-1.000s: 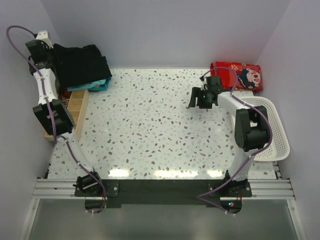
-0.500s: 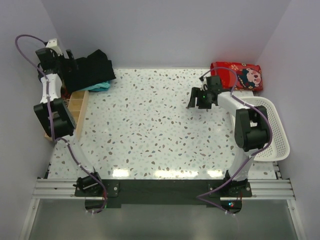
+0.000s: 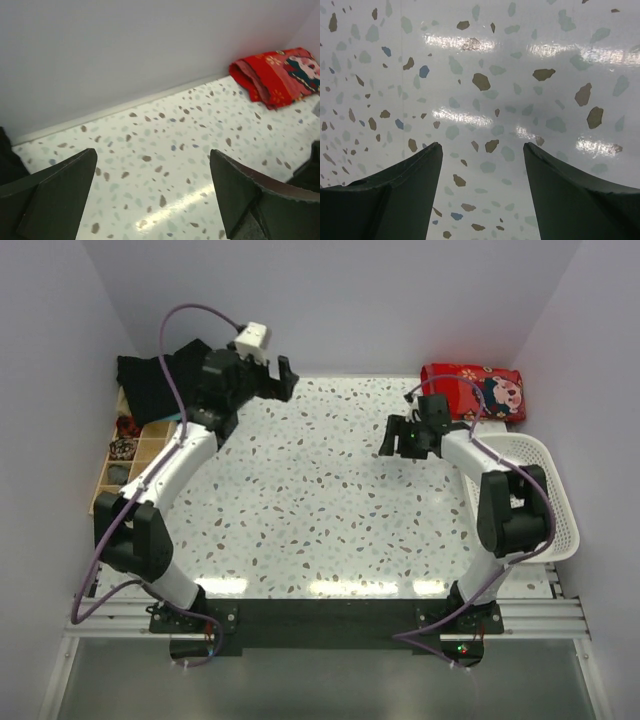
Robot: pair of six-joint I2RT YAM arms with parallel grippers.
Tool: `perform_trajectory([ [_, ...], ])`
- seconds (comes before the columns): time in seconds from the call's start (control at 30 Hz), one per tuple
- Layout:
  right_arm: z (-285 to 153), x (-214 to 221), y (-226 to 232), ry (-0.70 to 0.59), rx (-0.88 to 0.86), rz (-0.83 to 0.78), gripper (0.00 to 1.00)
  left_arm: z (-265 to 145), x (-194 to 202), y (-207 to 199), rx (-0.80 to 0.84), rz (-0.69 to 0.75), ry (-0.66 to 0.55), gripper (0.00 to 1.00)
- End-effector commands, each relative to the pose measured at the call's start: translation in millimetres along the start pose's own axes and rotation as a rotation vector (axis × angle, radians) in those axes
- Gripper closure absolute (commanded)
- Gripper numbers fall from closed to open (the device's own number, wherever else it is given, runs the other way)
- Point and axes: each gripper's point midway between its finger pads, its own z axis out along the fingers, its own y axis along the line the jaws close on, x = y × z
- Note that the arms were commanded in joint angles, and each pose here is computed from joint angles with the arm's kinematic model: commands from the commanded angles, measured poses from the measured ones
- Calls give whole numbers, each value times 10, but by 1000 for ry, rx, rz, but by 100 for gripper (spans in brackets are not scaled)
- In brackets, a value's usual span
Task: Fold and stack the t-shirts
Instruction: Put the neatly folded tshirt into the corner of the board with the left arm
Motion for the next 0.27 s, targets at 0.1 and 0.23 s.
perform_trajectory([
  [0.1, -412, -125, 66, -138, 13, 7, 29, -402, 493, -773, 39, 36, 4, 0],
  [0.23, -732, -62, 19, -236, 63, -2, 29, -651, 749, -844, -15, 46, 43, 0],
])
